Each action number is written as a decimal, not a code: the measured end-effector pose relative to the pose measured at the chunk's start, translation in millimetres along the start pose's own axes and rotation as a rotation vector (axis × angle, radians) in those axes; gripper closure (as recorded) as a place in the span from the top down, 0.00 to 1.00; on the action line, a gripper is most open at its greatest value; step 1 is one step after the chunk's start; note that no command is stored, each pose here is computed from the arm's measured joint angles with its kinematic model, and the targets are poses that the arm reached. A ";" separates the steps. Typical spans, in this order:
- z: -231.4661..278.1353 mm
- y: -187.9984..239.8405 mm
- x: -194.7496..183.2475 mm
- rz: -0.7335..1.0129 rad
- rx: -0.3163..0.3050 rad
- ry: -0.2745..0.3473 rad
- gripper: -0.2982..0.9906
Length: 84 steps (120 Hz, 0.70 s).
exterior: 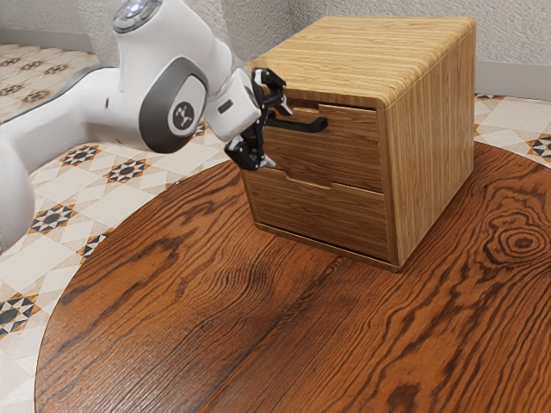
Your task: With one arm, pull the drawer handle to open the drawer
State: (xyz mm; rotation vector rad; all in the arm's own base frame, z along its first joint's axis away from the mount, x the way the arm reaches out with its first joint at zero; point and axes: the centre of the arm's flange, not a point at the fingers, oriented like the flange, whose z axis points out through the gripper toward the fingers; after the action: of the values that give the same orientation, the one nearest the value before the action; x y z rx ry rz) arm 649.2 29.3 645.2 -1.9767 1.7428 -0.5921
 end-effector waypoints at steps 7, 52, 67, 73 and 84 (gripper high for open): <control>0.8 0.0 0.3 0.002 -0.001 0.001 0.77; 8.7 3.0 0.9 0.005 -0.014 0.007 0.77; 9.6 3.4 1.2 0.003 -0.016 0.011 0.77; 10.2 3.8 1.6 0.003 -0.018 0.014 0.77; 11.7 4.9 1.7 -0.001 -0.021 0.019 0.76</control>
State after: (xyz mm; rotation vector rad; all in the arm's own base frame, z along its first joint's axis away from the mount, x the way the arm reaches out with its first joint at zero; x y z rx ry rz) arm 652.2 27.5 632.8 -1.9931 1.7662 -0.5974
